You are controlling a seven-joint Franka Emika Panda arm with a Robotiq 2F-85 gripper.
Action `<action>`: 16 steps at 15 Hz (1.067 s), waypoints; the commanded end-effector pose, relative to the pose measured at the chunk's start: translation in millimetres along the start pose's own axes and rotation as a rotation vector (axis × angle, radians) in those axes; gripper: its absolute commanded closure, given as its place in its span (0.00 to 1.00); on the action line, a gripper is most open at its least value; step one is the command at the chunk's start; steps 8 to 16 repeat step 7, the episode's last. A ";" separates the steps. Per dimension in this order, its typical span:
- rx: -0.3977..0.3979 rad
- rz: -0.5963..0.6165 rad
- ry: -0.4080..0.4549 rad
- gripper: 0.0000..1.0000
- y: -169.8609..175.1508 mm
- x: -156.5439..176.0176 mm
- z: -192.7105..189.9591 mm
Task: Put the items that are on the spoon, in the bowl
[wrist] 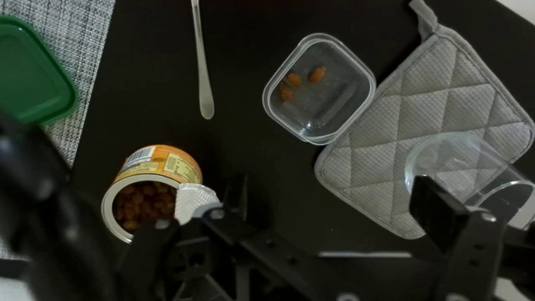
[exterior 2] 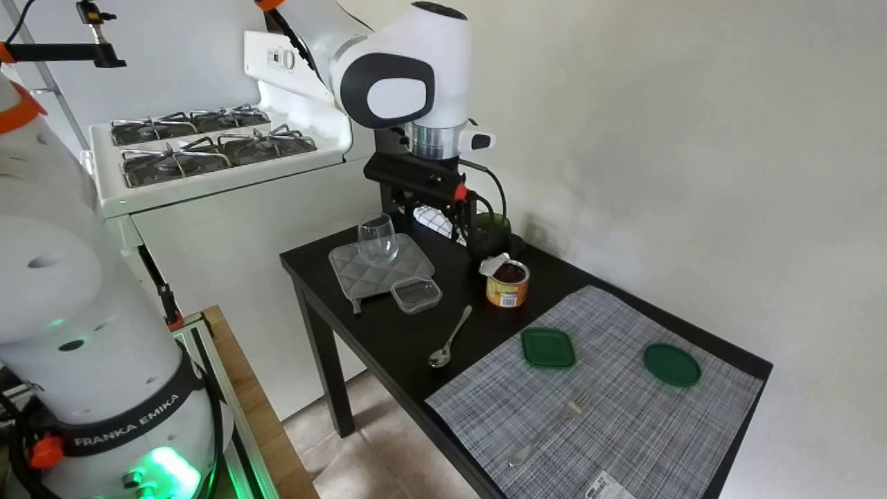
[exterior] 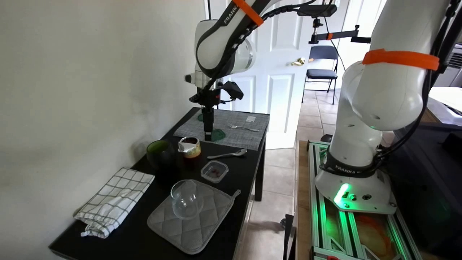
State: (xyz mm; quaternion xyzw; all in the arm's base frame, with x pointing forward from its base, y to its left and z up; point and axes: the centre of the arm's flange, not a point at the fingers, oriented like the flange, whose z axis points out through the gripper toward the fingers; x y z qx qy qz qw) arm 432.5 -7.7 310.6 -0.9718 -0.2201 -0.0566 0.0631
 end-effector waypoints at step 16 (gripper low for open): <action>-0.017 0.001 0.006 0.00 -3.8 0.6 -7.0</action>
